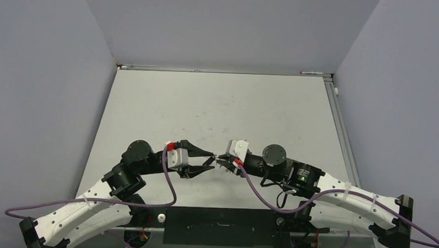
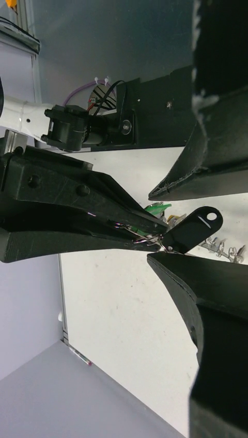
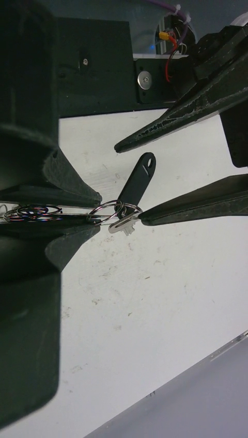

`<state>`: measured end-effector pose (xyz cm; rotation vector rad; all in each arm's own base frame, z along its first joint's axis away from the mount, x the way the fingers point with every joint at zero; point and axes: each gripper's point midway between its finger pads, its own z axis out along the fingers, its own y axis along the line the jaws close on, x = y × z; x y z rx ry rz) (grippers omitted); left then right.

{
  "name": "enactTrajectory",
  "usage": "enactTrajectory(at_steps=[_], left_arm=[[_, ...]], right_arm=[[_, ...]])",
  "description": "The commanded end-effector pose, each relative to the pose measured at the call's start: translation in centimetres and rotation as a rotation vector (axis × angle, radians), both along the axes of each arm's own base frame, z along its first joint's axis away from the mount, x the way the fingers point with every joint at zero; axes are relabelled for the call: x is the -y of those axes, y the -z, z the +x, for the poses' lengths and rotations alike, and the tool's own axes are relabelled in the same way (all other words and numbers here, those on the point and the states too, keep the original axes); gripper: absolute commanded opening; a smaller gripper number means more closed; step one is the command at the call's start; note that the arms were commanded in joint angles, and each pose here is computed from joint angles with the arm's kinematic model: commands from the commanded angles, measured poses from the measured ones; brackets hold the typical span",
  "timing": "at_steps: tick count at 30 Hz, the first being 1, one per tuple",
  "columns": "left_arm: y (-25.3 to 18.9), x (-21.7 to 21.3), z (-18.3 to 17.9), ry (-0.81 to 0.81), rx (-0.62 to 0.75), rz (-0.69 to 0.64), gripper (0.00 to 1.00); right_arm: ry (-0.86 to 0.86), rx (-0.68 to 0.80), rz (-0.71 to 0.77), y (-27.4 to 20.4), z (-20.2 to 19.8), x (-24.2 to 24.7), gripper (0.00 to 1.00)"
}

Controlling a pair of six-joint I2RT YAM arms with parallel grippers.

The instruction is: Put the keys on the keyring

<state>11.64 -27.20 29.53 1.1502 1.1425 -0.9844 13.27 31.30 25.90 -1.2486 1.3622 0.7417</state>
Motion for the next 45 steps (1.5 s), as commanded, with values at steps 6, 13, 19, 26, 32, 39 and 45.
enactTrajectory(at_steps=[6,13,19,26,32,39,45], left_arm=[[-0.2,0.5,-0.1,0.032,0.015,0.001,0.34],[0.4,0.1,0.6,-0.01,0.024,0.019,0.37],[0.2,0.3,-0.2,0.033,-0.007,0.014,0.37],[0.0,0.5,1.2,-0.03,-0.035,0.019,0.38],[-1.1,0.2,1.5,-0.069,-0.026,-0.101,0.4],[-1.0,0.5,2.0,-0.083,-0.053,-0.096,0.32],[-1.1,0.6,2.5,-0.104,-0.065,-0.115,0.27]], right_arm=[[0.028,0.082,0.108,-3.5,0.4,-0.2,0.05],[0.088,0.101,0.121,-4.1,1.2,0.7,0.05],[0.136,0.106,0.125,-4.3,1.9,1.2,0.05],[0.114,0.111,0.155,-5.0,1.6,0.8,0.05],[0.107,0.106,0.157,-4.5,1.6,0.4,0.05],[0.088,0.103,0.167,-4.6,1.4,0.0,0.05],[0.071,0.098,0.169,-4.5,1.1,-0.4,0.05]])
